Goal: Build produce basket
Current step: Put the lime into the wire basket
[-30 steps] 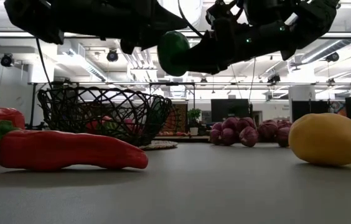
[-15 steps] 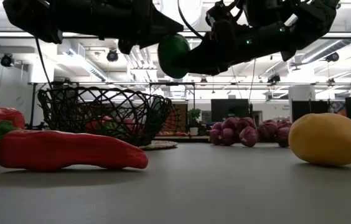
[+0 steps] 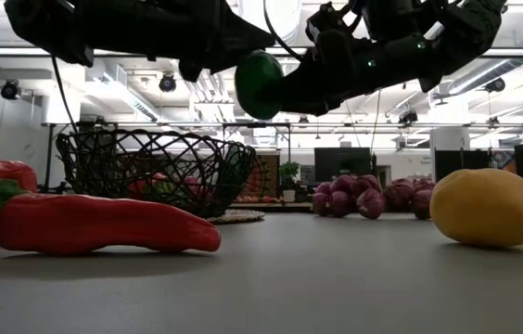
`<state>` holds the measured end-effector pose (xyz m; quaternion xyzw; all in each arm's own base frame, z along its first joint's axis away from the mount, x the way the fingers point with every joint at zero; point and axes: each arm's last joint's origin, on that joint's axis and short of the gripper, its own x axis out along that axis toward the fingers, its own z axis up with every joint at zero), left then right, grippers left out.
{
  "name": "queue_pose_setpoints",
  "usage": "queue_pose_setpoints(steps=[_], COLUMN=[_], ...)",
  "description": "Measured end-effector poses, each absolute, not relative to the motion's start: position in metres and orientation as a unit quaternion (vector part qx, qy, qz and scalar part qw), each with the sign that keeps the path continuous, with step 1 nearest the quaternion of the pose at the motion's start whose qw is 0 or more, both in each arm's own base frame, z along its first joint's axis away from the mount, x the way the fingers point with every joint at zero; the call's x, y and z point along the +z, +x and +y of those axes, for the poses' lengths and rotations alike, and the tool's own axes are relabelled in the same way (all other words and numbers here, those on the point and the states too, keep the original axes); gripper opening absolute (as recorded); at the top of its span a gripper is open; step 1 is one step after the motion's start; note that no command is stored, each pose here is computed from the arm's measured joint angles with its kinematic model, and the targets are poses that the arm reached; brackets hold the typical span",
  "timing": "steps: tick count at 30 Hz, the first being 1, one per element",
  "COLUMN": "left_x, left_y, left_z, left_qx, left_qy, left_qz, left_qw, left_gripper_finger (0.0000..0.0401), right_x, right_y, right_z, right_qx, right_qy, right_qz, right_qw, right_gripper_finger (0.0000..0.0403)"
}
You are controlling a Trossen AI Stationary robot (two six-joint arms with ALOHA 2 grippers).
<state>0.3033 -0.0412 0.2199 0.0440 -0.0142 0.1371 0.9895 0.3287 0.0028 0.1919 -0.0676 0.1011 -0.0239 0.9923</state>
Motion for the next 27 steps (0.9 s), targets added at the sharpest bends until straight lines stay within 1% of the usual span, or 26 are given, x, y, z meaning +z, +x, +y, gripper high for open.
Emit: queue_pose_setpoints(steps=[3,6,9,13,20,25,27], left_x=[0.220,0.220,0.222,0.221,0.218,0.219,0.218], left_y=[0.303,0.303,0.301,0.298,0.300,0.300,0.300], left_z=[-0.041,-0.041,-0.039,-0.033,-0.030,-0.030,-0.030], left_qx=[0.135,0.137,0.148,0.177,0.164,0.163,0.162], left_qy=[0.068,0.076,0.077,0.082,0.080,0.077,0.077], left_qz=[-0.009,-0.008,-0.003,0.030,0.032,0.028,0.028], left_qw=[0.988,0.988,0.986,0.980,0.983,0.983,0.983], left_gripper_finger=[0.0227,0.0256,0.0277,0.0296,0.0298,0.0277,0.0264], right_x=[0.192,0.192,0.195,0.198,0.199,0.199,0.199], right_y=[0.329,0.329,0.330,0.330,0.330,0.330,0.330], right_z=[0.003,0.002,0.002,0.002,0.002,0.002,0.002], right_qx=[-0.026,-0.027,-0.029,-0.033,-0.031,-0.031,-0.035], right_qy=[-0.059,-0.052,-0.052,-0.057,-0.071,-0.073,-0.074], right_qz=[0.100,0.099,0.093,0.085,0.076,0.077,0.079], right_qw=[0.993,0.993,0.994,0.994,0.994,0.994,0.994], right_gripper_finger=[0.0223,0.0223,0.0223,0.0223,0.0223,0.0224,0.0242])
